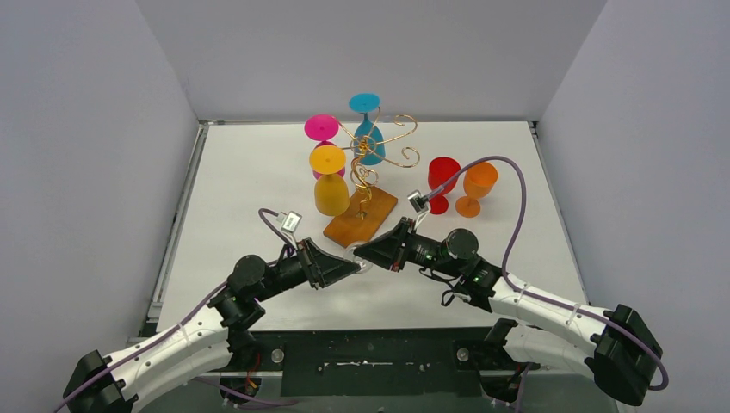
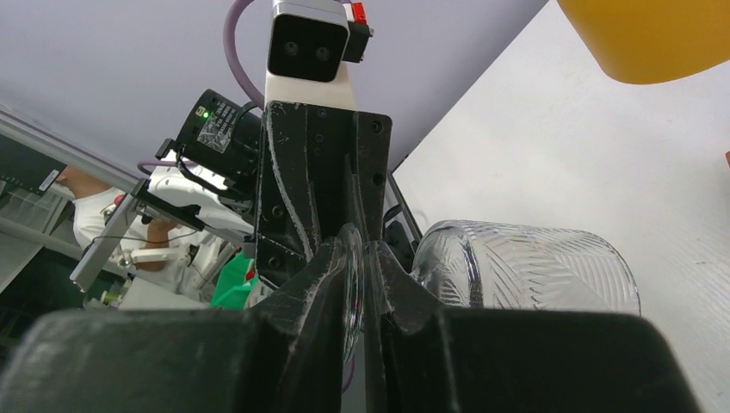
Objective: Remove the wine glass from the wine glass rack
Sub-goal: Place the wine glass at the center of the board.
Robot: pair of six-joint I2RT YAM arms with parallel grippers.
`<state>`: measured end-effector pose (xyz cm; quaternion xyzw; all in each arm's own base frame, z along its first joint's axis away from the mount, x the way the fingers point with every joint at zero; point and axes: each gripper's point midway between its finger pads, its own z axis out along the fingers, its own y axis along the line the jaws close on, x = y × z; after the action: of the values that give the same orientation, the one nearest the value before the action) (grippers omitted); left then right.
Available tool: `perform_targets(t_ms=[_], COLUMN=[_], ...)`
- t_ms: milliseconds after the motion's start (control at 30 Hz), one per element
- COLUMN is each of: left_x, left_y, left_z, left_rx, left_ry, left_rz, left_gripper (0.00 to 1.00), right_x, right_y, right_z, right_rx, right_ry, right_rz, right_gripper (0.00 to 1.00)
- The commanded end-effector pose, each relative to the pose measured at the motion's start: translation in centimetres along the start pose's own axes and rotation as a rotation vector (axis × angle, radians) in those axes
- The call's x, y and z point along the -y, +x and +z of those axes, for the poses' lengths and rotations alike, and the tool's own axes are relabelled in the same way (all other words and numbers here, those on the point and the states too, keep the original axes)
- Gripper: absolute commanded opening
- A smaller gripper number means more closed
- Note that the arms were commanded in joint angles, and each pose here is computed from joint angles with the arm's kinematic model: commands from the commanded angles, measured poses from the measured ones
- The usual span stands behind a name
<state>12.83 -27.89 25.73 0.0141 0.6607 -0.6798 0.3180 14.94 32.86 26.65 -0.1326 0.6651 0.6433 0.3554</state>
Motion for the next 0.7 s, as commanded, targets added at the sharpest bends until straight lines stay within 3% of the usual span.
perform_targets(t_ms=[0, 300, 500, 667], left_x=[2.1, 2.0, 1.9, 2.0], left_y=[-3.1, -2.9, -2.9, -2.6], left_z=[0.1, 0.5, 0.4, 0.4], left_rx=[0.15, 0.129, 0.132, 0.103], left_ry=[0.062, 0.061, 0.053, 0.045], left_rz=[0.006, 0.009, 0.018, 0.055], left_gripper=[0.23, 0.16, 0.0, 0.0], right_x=[-4.7, -5.2, -5.2, -4.9], right_y=[-0.6, 0.4, 0.4, 0.0], right_z=[-0.4, 0.0, 0.2, -0.1], right_rx=[0.028, -0.004, -0.003, 0.019], right_ry=[-0.188, -0.22, -0.216, -0.182], right_rz=[-0.066, -0.099, -0.099, -0.094], right_gripper=[0.0, 0.0, 0.0, 0.11])
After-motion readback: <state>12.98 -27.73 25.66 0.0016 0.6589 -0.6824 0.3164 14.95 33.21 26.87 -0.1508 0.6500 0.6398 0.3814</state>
